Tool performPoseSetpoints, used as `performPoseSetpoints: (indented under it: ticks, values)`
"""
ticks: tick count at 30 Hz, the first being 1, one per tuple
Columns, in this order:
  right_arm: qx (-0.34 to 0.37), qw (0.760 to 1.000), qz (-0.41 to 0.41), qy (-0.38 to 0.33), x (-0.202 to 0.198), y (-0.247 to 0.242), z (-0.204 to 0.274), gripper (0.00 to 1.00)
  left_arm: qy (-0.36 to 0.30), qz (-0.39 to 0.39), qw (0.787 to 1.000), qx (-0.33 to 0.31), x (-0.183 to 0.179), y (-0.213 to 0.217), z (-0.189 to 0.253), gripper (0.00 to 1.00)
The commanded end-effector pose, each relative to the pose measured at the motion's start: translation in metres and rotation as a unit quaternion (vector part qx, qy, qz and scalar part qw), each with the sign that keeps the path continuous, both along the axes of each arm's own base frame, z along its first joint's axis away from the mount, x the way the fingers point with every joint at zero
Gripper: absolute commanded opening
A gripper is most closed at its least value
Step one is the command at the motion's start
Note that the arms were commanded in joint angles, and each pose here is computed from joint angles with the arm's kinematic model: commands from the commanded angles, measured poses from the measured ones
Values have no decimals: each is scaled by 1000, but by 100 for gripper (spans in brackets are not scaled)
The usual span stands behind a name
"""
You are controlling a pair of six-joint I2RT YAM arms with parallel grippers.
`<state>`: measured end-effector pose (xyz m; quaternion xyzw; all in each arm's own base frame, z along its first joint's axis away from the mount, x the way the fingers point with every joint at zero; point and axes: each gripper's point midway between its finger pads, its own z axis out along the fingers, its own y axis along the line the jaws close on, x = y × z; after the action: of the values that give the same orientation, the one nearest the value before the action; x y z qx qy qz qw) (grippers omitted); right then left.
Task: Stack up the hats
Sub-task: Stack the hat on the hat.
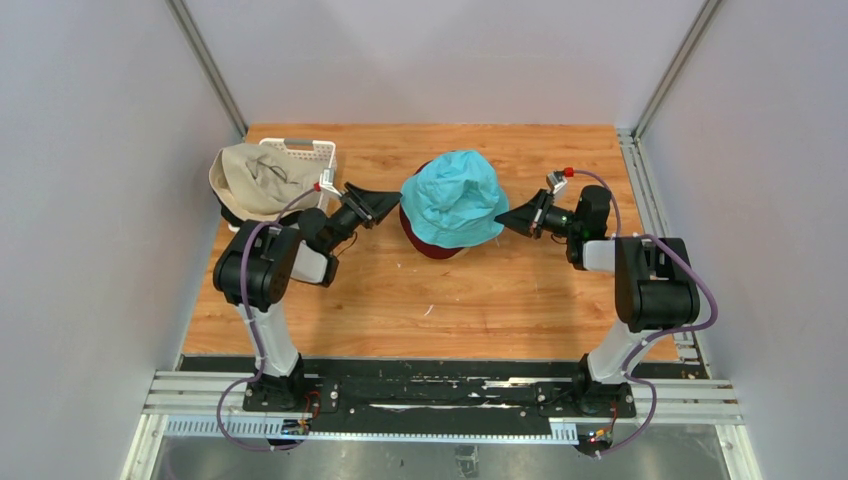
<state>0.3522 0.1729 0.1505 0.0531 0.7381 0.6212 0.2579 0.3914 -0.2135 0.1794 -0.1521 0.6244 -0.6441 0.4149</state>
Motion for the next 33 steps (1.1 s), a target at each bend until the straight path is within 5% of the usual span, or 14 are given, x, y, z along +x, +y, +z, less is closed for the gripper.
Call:
performPoseSetpoints:
  ticks: [1, 22, 30, 33]
  values:
    - [3, 1000, 2, -12, 2, -4, 5, 1, -41, -8, 999, -6, 2, -2, 17, 49]
    - [4, 1000, 2, -11, 2, -4, 4, 1, -40, -32, 999, -8, 8, -12, 14, 33]
    - [5, 1000, 1, -12, 3, -4, 4, 1, -35, -31, 999, -9, 9, -13, 11, 1]
    - [4, 1000, -1, -11, 3, -4, 3, 1, -30, -28, 999, -10, 11, -12, 8, 0]
